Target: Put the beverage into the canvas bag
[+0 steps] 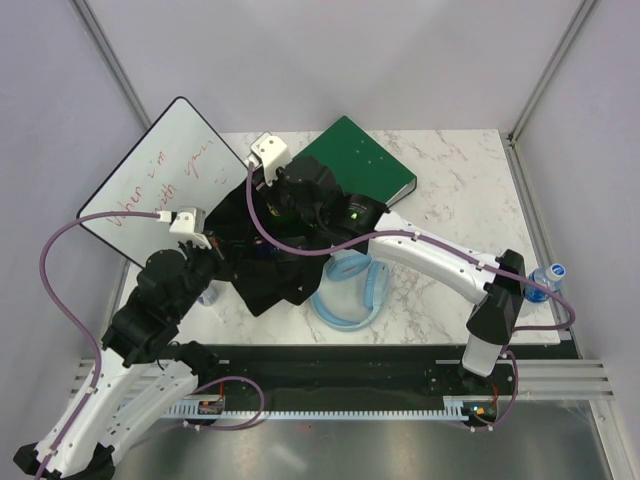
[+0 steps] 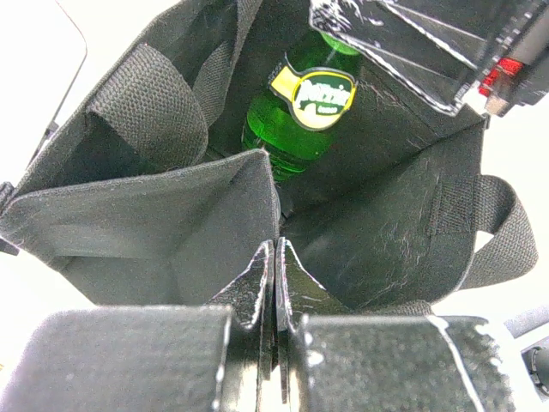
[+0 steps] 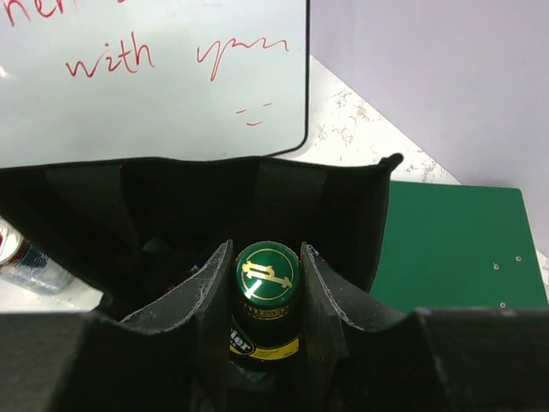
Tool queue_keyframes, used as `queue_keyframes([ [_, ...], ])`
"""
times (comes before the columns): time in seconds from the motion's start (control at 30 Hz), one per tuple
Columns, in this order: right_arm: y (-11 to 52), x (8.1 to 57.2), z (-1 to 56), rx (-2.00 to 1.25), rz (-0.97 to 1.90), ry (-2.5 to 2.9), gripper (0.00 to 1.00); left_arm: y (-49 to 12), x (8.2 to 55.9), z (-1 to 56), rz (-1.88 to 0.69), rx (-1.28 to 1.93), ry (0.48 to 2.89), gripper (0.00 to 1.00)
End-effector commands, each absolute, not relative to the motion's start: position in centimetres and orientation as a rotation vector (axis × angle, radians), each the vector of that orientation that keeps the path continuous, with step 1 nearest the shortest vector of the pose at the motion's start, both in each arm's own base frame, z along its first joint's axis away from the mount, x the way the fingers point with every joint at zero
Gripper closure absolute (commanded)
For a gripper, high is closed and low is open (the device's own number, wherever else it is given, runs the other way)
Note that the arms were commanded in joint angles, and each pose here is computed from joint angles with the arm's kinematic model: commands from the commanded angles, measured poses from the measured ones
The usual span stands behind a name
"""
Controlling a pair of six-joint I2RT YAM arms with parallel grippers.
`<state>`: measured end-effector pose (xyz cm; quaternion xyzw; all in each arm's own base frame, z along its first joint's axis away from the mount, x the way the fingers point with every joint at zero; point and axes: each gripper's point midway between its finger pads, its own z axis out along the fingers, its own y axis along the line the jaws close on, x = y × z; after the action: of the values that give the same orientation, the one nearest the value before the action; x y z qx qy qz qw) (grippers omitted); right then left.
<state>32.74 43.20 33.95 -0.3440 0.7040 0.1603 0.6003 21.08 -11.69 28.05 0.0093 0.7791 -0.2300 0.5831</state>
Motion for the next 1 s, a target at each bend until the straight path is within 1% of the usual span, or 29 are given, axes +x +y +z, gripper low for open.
queue_keyframes([
  [0.0, 41.3, 34.9, 41.9, -0.593, 0.403, 1.43, 1.0, -11.6, 21.2, 27.9, -0.524, 0.036, 1.801, 0.98],
  [0.1, 40.8, 35.8, 40.9, -0.576, 0.409, 1.449, 1.0, -11.6, 21.2, 28.0, -0.524, 0.035, 1.8, 0.98],
  [0.13, 40.6, 36.0, 39.8, -0.584, 0.406, 1.469, 1.0, -11.6, 21.2, 27.9, -0.523, 0.038, 1.801, 0.98],
  [0.2, 40.2, 36.3, 40.1, -0.548, 0.431, 1.448, 1.0, -11.5, 21.2, 28.1, -0.525, 0.034, 1.797, 0.98],
  [0.23, 40.2, 36.4, 39.0, -0.553, 0.43, 1.463, 1.0, -11.5, 21.2, 28.0, -0.525, 0.034, 1.797, 0.98],
  [0.5, 39.9, 37.0, 36.2, -0.539, 0.468, 1.46, 1.0, -11.6, 21.1, 27.9, -0.529, 0.037, 1.799, 0.98],
  [0.6, 39.9, 37.3, 36.0, -0.513, 0.48, 1.452, 1.0, -11.6, 21.1, 28.0, -0.531, 0.036, 1.796, 0.98],
  [0.83, 41.1, 36.9, 35.6, -0.496, 0.582, 1.413, 1.0, -11.6, 21.2, 27.9, -0.526, 0.034, 1.8, 0.98],
  [0.97, 41.8, 37.0, 33.2, -0.503, 0.588, 1.468, 1.0, -11.5, 21.2, 27.9, -0.52, 0.031, 1.799, 0.98],
])
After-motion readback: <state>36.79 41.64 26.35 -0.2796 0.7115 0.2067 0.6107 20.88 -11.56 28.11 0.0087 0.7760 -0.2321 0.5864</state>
